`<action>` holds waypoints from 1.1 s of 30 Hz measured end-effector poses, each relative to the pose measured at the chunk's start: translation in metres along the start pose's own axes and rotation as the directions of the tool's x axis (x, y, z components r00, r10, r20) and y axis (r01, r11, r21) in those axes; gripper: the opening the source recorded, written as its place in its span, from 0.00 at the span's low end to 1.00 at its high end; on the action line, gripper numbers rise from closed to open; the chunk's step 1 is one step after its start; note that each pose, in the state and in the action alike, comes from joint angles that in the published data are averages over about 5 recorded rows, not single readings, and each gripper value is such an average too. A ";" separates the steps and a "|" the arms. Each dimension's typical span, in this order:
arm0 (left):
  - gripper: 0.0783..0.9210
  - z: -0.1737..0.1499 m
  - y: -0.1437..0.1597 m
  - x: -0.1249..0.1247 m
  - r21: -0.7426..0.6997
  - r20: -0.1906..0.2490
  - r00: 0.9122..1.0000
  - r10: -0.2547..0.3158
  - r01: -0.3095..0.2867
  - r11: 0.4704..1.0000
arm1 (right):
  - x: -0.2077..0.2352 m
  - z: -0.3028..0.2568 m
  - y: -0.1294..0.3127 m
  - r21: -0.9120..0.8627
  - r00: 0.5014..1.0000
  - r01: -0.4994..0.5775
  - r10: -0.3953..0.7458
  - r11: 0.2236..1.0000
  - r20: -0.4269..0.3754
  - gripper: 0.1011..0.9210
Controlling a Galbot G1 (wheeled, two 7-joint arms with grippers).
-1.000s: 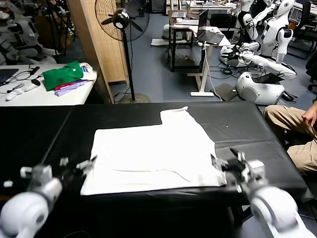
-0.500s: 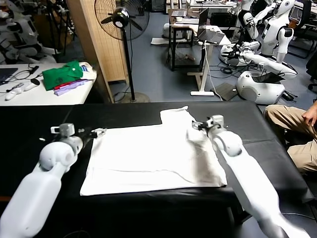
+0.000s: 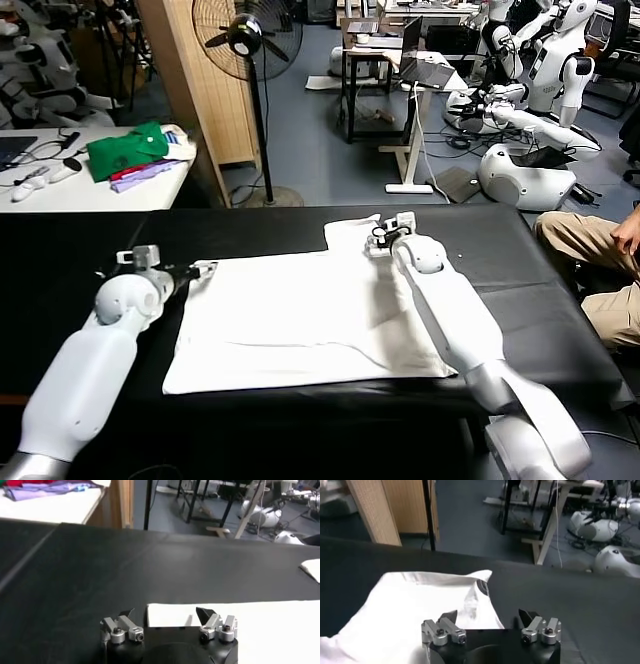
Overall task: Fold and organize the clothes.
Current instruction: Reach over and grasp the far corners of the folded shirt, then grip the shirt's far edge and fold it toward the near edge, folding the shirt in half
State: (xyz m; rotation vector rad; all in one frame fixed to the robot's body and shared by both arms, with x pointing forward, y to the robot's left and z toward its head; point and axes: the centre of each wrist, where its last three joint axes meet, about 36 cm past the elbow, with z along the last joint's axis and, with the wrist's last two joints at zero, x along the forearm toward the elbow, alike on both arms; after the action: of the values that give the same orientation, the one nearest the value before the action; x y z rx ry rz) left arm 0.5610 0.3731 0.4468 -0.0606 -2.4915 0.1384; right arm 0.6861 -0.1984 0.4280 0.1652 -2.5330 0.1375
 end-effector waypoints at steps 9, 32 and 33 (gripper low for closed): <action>0.61 0.004 -0.003 -0.009 -0.008 -0.001 1.000 0.001 -0.001 1.000 | -0.001 0.005 -0.002 -0.036 1.000 0.012 -0.013 0.999 -0.025 0.32; 0.06 0.006 -0.007 0.024 -0.061 0.149 0.989 -0.016 0.026 0.998 | 0.078 0.014 -0.030 -0.042 0.978 0.098 -0.089 0.994 0.191 0.02; 0.06 0.006 -0.008 0.030 -0.067 0.160 0.987 -0.020 0.031 0.997 | 0.086 0.016 -0.035 -0.041 0.977 0.098 -0.088 0.994 0.196 0.02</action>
State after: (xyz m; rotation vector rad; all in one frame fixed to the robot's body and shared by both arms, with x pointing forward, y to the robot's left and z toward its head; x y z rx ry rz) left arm 0.5331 0.3667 0.4606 -0.0488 -2.6555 0.0474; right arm 0.6121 -0.2424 0.4660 0.2899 -2.7141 0.0203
